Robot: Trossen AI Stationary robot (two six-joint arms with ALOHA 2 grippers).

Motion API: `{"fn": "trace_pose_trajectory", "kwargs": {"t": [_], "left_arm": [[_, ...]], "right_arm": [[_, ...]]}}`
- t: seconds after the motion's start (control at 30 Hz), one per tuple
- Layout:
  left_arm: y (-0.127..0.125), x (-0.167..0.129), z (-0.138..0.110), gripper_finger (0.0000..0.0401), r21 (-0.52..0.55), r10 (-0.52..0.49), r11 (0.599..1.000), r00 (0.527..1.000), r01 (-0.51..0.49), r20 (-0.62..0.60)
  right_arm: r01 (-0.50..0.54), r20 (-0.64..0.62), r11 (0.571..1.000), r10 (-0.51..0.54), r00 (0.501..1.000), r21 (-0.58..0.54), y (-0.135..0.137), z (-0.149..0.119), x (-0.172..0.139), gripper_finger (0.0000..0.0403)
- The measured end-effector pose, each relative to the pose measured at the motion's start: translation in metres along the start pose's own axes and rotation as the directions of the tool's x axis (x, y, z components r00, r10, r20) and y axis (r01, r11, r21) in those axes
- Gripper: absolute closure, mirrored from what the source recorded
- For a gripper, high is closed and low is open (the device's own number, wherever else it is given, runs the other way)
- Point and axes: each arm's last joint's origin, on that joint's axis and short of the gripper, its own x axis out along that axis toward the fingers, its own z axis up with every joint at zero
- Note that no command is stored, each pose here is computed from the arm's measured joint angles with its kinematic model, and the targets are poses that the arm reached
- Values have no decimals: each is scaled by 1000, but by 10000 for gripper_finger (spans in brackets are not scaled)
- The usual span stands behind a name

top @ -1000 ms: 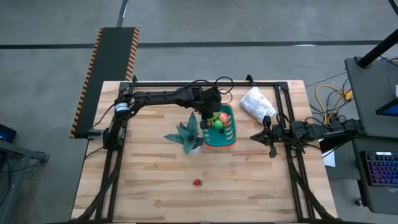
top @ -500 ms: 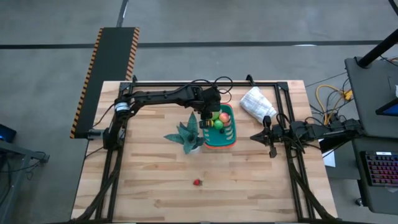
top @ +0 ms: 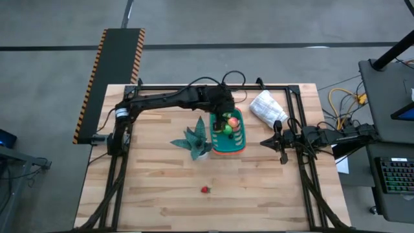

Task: Build produce basket
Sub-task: Put the strawberry into the basket

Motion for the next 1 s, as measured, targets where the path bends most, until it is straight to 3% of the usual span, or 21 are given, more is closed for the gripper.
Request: {"fn": "trace_pose_trajectory", "kwargs": {"t": [0.23,0.3,0.4,0.47,0.53,0.7,1.0], "left_arm": [[-44,-80,49,180,139,8,989,969,-43,248],[-65,-102,55,180,189,128,965,958,-179,258],[-103,-135,57,180,240,359,877,900,-416,249],[-127,-151,57,180,267,400,844,878,-465,264],[-150,-168,53,180,280,372,850,884,-447,283],[-193,-193,40,180,186,277,923,918,-336,285],[-253,-188,0,180,-10,132,991,980,-132,151]], "right_arm": [[0,0,1000,0,1000,0,0,0,0,394],[0,0,1000,0,1000,0,0,0,0,394],[0,-1,1000,0,1000,0,0,0,0,394],[0,-1,1000,0,1000,0,0,0,0,394],[0,-1,1000,0,1000,0,0,0,0,394],[0,0,1000,0,1000,0,0,0,0,394],[0,0,1000,0,1000,0,0,0,0,394]]}}
